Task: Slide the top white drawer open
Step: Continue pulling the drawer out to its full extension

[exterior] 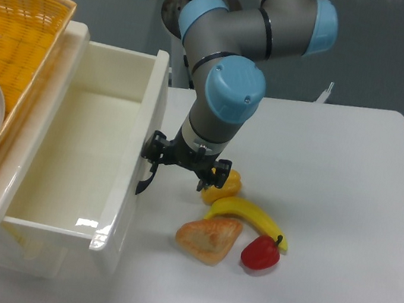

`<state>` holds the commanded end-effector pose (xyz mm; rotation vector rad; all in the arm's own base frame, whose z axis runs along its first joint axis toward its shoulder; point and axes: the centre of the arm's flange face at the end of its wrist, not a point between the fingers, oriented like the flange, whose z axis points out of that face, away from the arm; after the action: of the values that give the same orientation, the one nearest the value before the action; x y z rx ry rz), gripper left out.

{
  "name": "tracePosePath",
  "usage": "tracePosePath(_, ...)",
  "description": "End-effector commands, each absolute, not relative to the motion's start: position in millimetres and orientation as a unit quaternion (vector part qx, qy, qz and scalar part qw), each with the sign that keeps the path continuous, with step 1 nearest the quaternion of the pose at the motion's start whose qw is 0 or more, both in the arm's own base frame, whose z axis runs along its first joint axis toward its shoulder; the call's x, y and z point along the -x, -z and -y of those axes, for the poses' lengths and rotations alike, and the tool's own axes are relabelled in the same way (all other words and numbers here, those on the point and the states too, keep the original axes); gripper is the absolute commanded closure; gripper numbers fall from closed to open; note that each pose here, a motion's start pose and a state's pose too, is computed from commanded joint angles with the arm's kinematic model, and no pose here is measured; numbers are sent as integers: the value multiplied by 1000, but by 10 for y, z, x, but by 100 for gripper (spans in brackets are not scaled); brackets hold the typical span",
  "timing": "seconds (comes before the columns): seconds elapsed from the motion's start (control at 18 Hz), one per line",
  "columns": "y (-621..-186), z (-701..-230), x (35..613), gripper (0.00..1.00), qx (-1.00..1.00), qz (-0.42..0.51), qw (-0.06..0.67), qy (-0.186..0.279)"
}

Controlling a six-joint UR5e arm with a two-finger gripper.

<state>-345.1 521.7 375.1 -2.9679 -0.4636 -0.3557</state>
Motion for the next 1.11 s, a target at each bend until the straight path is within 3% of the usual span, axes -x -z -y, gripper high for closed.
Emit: tracePosePath(1.11, -3681, -5208, 3622, 0, 976, 164, 62, 129)
